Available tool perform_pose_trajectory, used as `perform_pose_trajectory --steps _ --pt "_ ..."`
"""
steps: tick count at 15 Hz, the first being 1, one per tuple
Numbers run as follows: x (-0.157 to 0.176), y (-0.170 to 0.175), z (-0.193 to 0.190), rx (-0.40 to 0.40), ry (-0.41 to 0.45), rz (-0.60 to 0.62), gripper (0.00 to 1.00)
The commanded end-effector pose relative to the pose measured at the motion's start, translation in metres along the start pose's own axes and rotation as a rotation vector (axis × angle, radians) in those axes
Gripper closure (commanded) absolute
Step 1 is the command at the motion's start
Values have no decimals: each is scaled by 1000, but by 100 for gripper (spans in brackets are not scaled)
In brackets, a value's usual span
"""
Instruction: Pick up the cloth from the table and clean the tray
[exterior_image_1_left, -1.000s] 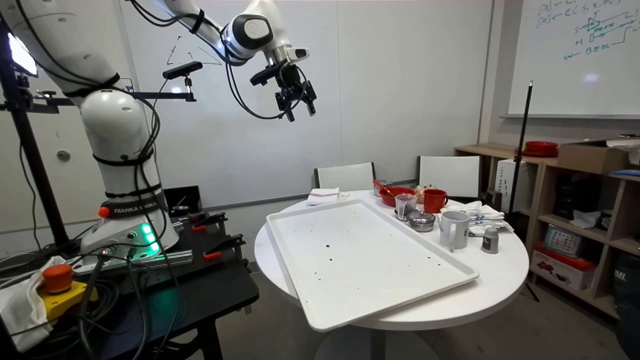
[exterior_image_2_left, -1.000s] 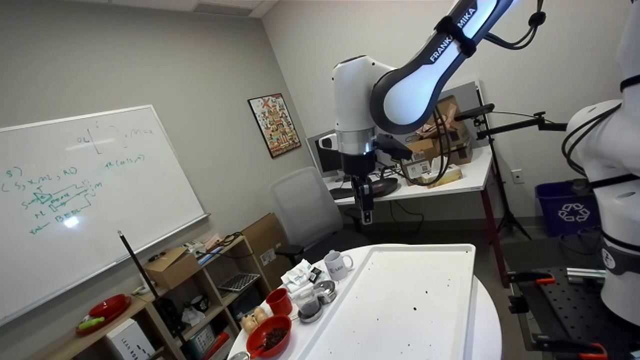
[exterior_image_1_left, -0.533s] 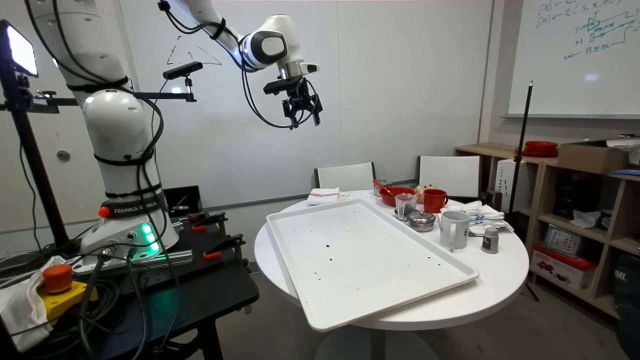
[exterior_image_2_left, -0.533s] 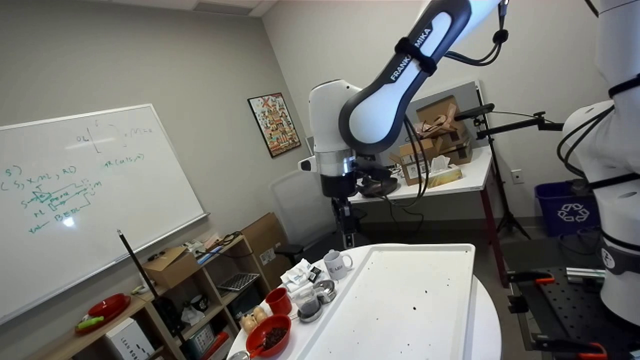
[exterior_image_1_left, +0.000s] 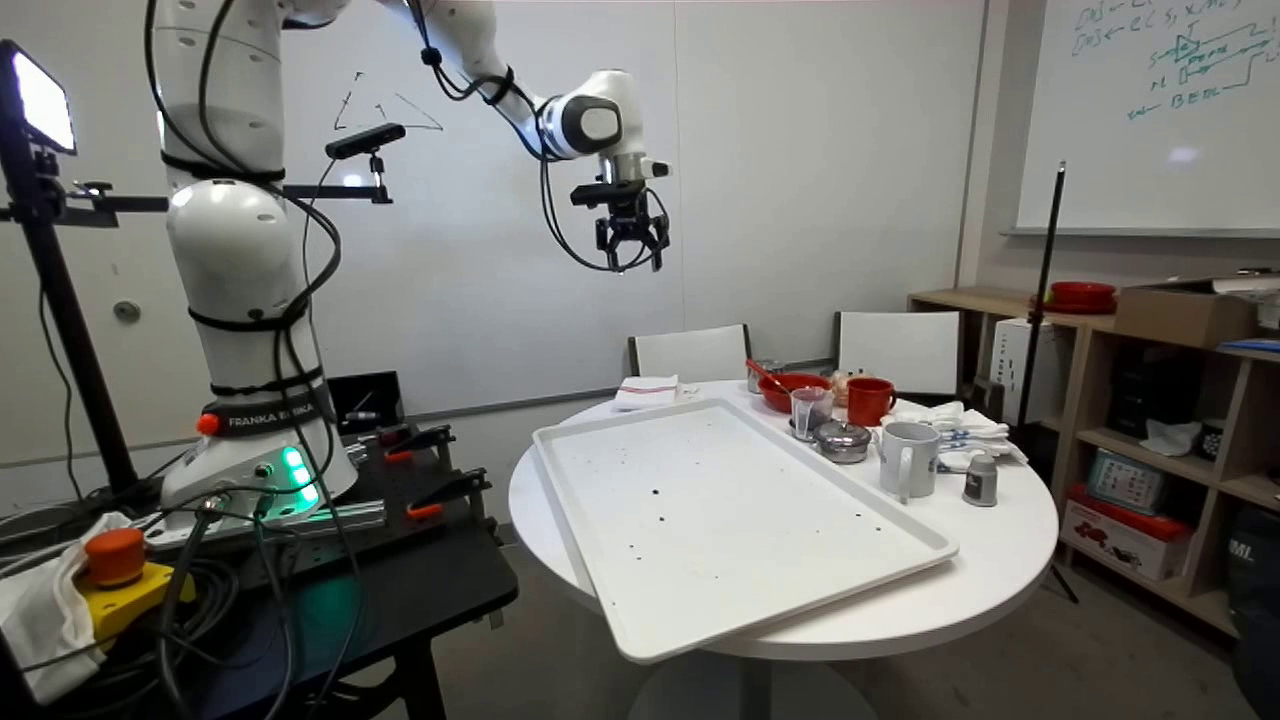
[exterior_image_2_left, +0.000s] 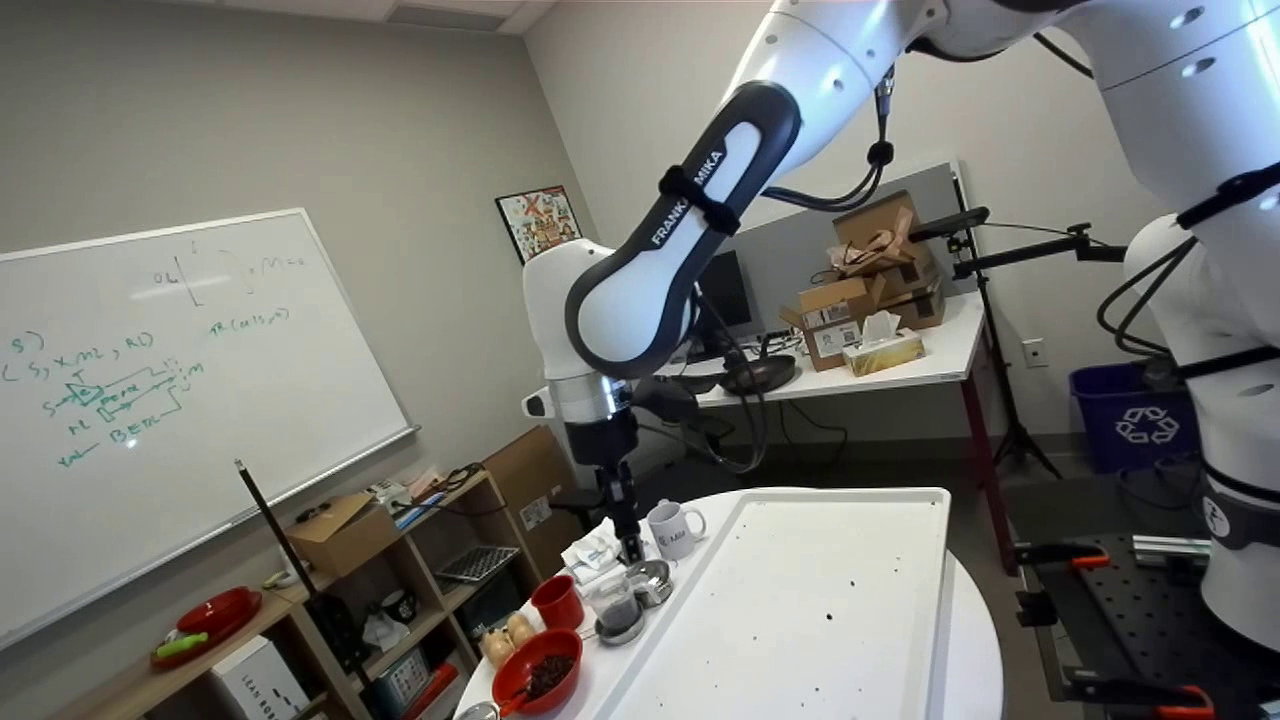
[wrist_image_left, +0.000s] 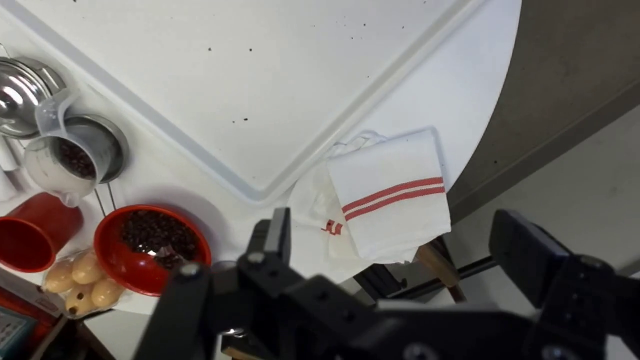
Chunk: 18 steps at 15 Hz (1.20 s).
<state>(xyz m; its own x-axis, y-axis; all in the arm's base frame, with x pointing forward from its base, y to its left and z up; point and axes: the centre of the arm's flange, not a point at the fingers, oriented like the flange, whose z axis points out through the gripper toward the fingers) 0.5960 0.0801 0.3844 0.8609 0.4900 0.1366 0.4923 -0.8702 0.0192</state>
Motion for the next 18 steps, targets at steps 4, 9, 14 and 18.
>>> perform_pose_trajectory --steps 4,9,14,18 --pt "77 -25 43 57 -62 27 0" --pt "99 -62 84 -21 -137 -29 0" --pt "110 -54 127 -92 -194 -60 0" --pt "113 -45 162 -83 -208 -135 0"
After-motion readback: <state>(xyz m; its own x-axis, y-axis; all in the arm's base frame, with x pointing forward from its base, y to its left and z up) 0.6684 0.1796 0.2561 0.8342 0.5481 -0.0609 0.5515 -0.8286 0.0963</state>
